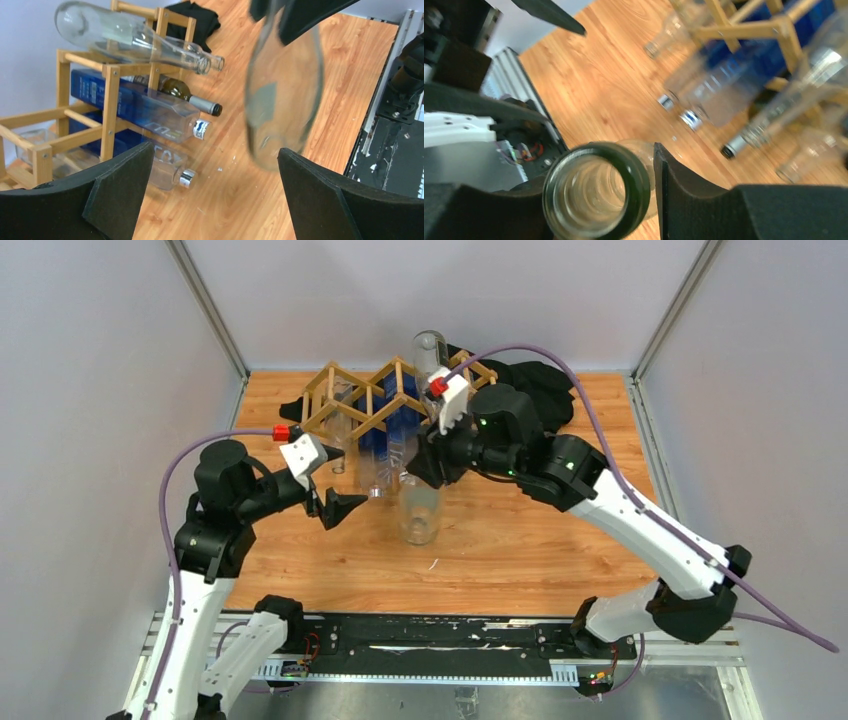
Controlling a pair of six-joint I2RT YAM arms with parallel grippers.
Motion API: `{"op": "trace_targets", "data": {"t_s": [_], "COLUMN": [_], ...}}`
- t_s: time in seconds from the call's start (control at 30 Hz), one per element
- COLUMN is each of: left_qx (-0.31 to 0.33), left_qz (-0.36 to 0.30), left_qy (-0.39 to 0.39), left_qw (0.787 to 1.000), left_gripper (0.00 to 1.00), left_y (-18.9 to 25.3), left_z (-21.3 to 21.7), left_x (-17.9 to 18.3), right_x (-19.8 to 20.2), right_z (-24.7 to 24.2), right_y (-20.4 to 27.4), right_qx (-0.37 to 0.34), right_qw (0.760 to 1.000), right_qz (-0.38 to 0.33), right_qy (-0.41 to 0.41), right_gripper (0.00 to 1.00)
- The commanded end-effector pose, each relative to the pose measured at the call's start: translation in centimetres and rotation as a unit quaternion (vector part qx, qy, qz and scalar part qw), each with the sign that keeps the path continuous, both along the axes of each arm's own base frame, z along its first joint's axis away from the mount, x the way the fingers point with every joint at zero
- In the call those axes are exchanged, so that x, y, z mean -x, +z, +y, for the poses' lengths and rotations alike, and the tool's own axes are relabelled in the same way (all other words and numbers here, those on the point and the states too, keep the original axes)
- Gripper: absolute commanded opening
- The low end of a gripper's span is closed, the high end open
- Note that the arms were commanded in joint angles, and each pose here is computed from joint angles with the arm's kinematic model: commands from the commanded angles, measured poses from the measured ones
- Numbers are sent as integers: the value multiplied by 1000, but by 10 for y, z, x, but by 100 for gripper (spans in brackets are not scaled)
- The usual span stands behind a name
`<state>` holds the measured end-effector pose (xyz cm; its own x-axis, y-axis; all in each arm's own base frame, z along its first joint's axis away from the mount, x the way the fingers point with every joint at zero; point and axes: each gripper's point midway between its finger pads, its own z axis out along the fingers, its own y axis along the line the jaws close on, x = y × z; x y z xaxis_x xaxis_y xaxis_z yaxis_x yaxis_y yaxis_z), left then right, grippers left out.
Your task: Take the wine bottle off the wine rack
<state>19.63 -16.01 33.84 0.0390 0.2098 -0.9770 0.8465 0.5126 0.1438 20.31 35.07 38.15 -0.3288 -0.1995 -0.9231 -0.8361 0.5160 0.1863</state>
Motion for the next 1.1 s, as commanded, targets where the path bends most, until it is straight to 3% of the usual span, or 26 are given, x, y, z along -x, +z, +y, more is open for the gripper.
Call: {"op": "trace_targets", "data": {"t_s": [0.0, 0.27, 0.5, 0.73, 1.07], "left_qx": [-9, -26, -10, -24, -22], "left_qz": [22, 65, 64, 64, 55], "left_qy": [22, 88, 151, 161, 149], "left_qw": [999, 994, 986, 985, 987], "left_gripper": [100, 100, 100, 100, 100], "left_y": [0, 2, 15, 15, 16], "left_z": [3, 17, 38, 43, 40], "left_x": [-9, -45, -70, -74, -71], "right_x": [-5, -52, -114, -176, -235], "right_z": [-56, -143, -203, -233, -245], "right_y": [49, 13, -4, -20, -50], "right_qx": [-43, 41, 80, 65, 78], "right_qw": [995, 971, 923, 891, 874], "right_qz": [-66, -57, -66, -61, -56], "right_qy": [-64, -228, -371, -444, -476], "right_gripper": [0, 0, 0, 0, 0]}}
